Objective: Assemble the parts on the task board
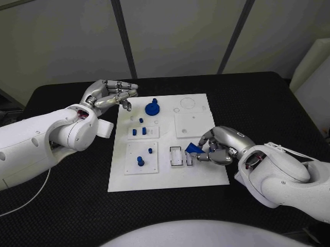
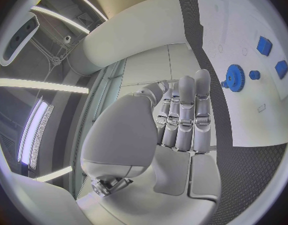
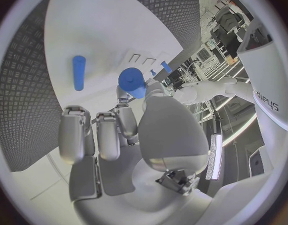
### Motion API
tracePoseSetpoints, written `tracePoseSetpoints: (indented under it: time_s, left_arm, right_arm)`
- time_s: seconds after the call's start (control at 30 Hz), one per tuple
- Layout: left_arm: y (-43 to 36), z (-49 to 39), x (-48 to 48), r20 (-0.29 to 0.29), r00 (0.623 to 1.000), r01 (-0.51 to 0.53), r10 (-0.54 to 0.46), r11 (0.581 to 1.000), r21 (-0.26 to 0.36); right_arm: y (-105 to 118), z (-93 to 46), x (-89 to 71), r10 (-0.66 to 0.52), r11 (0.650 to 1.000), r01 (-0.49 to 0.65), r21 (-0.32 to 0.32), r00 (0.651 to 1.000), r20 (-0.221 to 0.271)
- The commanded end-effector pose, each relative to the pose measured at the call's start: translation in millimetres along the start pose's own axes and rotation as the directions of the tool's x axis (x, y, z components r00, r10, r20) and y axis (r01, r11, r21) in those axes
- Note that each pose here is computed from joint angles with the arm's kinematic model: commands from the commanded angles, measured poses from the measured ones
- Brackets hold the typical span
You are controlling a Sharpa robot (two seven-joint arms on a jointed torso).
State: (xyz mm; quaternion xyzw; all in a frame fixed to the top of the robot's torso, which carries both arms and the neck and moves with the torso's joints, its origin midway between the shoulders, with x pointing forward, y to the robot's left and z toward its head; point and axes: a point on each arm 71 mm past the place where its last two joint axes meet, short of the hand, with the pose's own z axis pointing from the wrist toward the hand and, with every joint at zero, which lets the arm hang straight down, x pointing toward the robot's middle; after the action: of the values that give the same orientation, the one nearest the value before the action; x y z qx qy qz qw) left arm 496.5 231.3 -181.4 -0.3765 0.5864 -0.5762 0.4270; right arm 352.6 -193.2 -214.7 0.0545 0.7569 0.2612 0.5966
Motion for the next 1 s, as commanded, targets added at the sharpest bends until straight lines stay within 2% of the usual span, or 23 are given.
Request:
tracePoseSetpoints:
  time_s: [0.03, 0.43, 0.73, 1.0]
  left_arm:
    - [-0.8, 0.2, 1.2, -0.011, 1.000, 0.006, -0.006, 1.000, 0.003]
    - [-0.9, 1.0, 3.7, -0.017, 1.000, 0.008, -0.008, 1.000, 0.004]
    - [-1.0, 1.0, 4.7, -0.020, 1.000, 0.010, -0.009, 1.000, 0.003]
    - [-1.0, 0.8, 4.4, -0.020, 1.000, 0.009, -0.009, 1.000, 0.002]
  right_arm:
    - [6, 0.1, -2.5, 0.079, 0.997, -0.079, -0.017, 0.996, 0.042]
    - [20, 18.6, 17.2, 0.090, 0.996, -0.091, -0.010, 0.994, -0.062]
    - [24, 29.4, 25.5, 0.063, 0.998, -0.062, 0.012, 0.994, -0.085]
    - [23, 33.4, 28.5, 0.030, 0.999, -0.028, 0.027, 0.995, -0.099]
